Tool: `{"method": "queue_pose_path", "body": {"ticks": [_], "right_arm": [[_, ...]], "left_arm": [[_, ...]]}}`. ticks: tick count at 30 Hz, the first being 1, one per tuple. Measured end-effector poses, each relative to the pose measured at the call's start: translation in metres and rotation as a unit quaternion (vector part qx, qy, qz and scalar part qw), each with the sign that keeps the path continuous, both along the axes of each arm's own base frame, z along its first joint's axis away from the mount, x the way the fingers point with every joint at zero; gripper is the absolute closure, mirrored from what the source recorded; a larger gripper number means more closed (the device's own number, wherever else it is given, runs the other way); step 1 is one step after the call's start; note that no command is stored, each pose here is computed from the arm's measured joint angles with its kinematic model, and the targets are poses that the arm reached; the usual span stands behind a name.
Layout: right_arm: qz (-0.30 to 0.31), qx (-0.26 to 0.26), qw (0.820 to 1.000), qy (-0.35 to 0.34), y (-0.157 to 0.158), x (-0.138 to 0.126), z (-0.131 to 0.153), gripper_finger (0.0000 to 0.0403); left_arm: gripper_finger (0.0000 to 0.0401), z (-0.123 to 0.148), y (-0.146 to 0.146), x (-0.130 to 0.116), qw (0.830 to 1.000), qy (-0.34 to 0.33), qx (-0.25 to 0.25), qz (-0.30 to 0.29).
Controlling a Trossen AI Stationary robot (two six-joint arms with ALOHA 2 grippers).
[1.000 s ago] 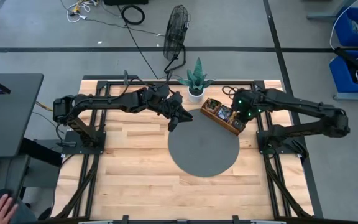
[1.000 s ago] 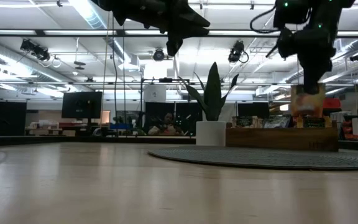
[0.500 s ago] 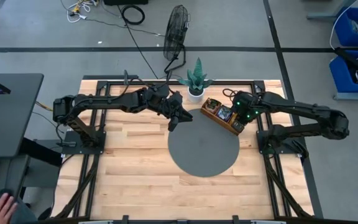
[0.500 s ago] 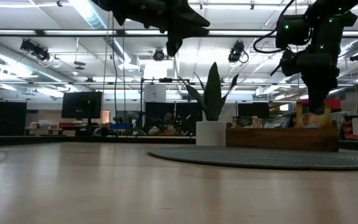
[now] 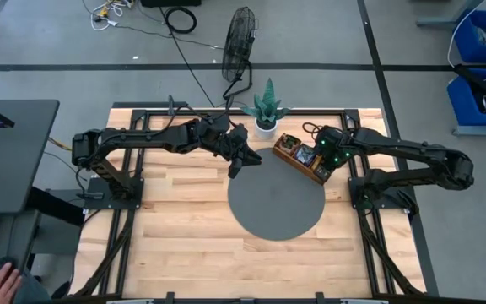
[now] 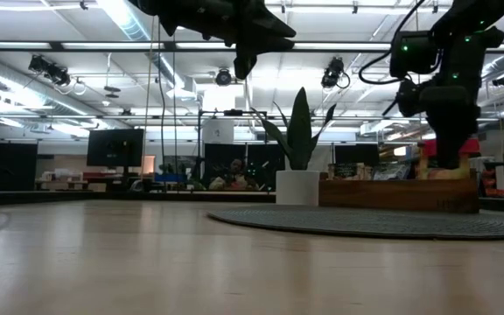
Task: Pick & Place Tea
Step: Put the yellow tea bag into the wooden organizer, then return to Home Position
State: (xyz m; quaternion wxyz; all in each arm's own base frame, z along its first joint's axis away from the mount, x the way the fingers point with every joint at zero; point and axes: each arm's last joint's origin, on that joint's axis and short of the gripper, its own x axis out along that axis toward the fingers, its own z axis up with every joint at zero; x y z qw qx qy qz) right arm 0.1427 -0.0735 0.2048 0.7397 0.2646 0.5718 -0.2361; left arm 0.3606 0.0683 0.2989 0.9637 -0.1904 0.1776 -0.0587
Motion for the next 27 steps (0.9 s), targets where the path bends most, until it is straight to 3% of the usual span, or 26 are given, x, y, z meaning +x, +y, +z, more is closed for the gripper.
{"method": "queue_pose_path", "body": {"ticks": [7,17,27], "right_arm": [[0.004,-0.007,1.000,-0.011,-0.001,0.002,0.001,0.0390],[-0.002,0.005,1.000,0.009,0.001,-0.001,0.001,0.0335],[0.001,-0.003,1.000,0.003,-0.001,0.002,0.039,0.0275]], "left_arm": [[0.0316,0.000,0.000,0.000,1.000,-0.001,0.001,0.000],[0.0316,0.000,0.000,0.000,1.000,-0.002,0.004,-0.001],[0.0316,0.000,0.003,0.000,1.000,-0.005,0.020,0.002]]}}
